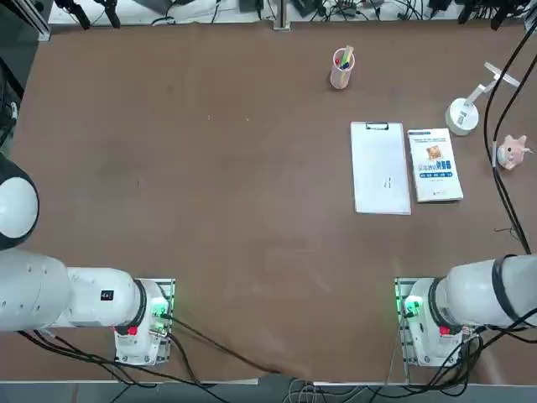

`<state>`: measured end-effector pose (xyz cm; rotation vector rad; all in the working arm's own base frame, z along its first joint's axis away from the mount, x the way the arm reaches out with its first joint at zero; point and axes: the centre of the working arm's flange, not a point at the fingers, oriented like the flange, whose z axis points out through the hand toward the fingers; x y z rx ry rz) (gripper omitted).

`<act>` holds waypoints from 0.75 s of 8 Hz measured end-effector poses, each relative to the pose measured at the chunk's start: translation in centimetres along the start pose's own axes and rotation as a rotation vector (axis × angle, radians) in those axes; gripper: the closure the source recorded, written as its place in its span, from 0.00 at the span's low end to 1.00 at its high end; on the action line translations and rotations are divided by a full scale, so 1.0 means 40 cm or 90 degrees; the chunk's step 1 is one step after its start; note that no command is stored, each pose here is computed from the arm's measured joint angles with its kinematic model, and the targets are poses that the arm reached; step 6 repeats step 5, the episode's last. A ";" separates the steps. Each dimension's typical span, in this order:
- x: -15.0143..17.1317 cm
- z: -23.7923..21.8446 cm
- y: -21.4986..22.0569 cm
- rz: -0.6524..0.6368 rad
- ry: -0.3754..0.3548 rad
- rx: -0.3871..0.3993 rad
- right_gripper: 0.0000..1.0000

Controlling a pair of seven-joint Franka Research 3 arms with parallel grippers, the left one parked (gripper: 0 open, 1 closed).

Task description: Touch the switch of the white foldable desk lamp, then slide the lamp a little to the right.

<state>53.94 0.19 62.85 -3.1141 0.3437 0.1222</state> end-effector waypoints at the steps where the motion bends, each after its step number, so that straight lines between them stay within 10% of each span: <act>1: 0.003 0.005 -0.001 -0.001 -0.003 -0.001 0.00; 6: 0.008 0.015 -0.002 -0.003 -0.009 -0.002 0.00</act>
